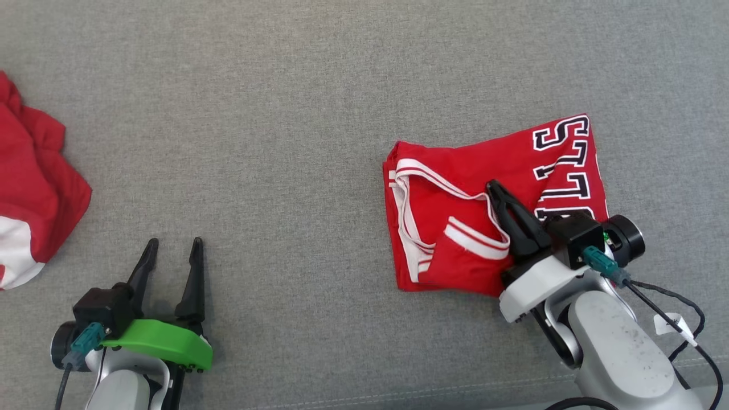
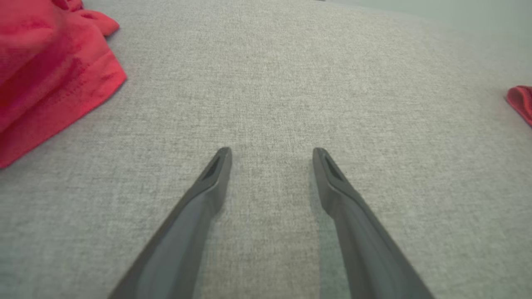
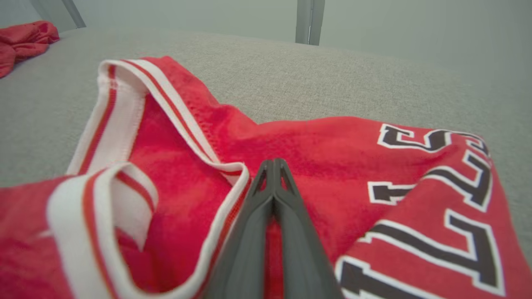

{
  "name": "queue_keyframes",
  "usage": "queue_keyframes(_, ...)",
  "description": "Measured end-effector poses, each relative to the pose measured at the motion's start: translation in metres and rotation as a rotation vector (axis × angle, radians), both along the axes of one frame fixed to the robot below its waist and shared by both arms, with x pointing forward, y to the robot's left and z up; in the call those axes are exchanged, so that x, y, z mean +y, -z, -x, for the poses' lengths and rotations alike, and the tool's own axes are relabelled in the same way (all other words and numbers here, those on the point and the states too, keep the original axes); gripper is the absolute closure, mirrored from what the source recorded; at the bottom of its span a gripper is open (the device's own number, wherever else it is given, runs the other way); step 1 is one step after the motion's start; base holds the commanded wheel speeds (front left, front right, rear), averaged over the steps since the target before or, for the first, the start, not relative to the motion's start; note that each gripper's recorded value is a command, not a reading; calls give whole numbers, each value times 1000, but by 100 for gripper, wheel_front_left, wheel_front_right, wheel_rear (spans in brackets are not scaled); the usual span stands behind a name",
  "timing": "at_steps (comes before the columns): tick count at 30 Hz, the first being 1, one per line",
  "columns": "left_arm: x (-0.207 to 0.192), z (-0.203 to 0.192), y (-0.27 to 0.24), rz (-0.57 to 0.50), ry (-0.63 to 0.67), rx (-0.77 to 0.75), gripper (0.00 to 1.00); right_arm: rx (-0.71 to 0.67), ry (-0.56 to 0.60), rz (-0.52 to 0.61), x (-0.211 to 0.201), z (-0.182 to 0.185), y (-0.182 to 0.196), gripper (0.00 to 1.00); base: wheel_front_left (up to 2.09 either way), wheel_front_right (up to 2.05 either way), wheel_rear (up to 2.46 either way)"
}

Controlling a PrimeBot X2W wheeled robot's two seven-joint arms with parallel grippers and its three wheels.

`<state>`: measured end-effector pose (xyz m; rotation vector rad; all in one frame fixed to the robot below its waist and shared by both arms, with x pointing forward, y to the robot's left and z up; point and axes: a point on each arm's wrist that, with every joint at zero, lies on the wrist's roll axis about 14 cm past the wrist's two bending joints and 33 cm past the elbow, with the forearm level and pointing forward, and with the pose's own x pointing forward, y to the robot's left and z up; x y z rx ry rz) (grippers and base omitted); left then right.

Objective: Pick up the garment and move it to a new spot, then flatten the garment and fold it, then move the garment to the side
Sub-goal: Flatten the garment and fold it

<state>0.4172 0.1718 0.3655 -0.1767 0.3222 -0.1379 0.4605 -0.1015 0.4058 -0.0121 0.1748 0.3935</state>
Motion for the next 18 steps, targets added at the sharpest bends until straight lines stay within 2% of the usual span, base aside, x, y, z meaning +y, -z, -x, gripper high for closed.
queue_keyframes(13,8,8,-8,37,-61,-7,0,41,-214,-23,60,42,5,100,0,0,0)
queue_keyframes(18,11,10,-11,46,-76,-12,0,28,-253,-54,80,43,-3,100,0,0,0)
